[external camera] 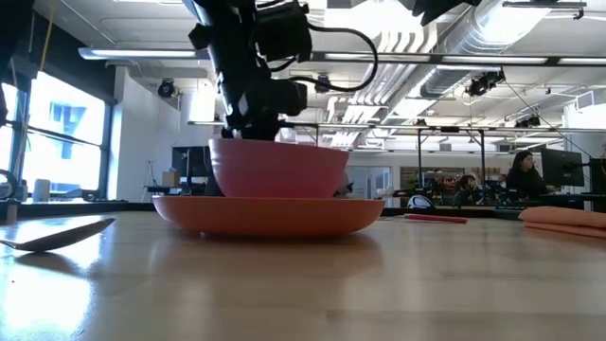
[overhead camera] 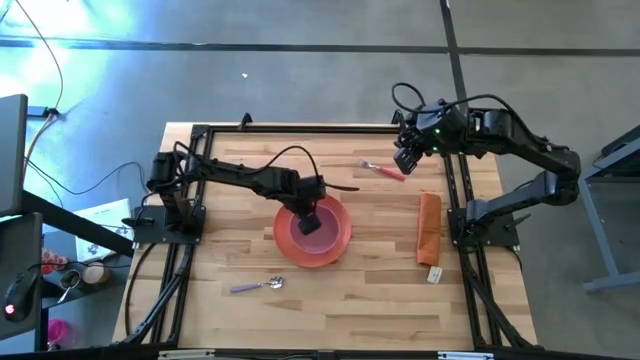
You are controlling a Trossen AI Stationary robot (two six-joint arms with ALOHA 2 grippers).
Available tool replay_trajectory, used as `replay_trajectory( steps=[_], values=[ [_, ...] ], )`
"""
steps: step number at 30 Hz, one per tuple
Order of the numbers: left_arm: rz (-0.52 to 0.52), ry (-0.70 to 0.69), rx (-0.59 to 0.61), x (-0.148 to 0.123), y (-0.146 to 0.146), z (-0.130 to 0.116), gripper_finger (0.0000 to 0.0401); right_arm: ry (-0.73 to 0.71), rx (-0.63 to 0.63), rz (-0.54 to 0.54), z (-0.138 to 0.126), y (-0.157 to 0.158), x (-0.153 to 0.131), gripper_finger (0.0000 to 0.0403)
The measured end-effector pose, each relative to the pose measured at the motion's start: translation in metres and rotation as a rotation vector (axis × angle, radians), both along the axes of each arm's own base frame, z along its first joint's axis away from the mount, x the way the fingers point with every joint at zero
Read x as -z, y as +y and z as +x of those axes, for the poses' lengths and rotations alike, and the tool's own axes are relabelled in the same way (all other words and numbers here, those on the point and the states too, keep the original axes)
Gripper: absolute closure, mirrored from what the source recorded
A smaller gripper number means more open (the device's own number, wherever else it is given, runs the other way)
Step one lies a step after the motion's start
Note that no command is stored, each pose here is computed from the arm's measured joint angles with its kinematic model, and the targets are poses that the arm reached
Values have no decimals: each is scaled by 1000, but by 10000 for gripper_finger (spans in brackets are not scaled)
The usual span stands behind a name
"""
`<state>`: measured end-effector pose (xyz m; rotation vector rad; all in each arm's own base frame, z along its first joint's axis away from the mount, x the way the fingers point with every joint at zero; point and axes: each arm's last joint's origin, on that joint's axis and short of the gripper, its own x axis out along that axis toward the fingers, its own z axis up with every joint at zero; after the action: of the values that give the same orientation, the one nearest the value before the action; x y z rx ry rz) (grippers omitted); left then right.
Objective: Set table place
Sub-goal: Put the bowl on the plate, then adjust the plate
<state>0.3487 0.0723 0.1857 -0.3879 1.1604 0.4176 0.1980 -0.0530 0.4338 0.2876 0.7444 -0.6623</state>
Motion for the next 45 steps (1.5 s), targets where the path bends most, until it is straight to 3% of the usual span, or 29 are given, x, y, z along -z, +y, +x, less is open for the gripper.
replay_trajectory(
  steps=[6, 16, 28, 34, 38, 41, 45],
  values=[
    [-1, 21, -3, 9, -1, -10, 401, -1, 1, 1, 0, 0, 0, 263],
    [7, -59, -7, 7, -2, -10, 393, -15, 12, 8, 1, 0, 0, 263],
    [-4, -7, -16, 2, -3, -19, 275, -15, 13, 8, 0, 0, 0, 263],
    [23, -62, -48, -28, -5, -31, 214, -9, 13, 7, 1, 0, 0, 263],
    [134, -93, -116, -75, -5, -50, 188, 46, 8, 16, 16, -2, 11, 268],
    [260, -126, -207, -117, -6, -74, 181, 126, -35, 35, 44, -1, 45, 286],
    [385, -175, -350, -162, -10, -116, 184, 146, -141, 167, 78, 5, 107, 319]
  ],
)
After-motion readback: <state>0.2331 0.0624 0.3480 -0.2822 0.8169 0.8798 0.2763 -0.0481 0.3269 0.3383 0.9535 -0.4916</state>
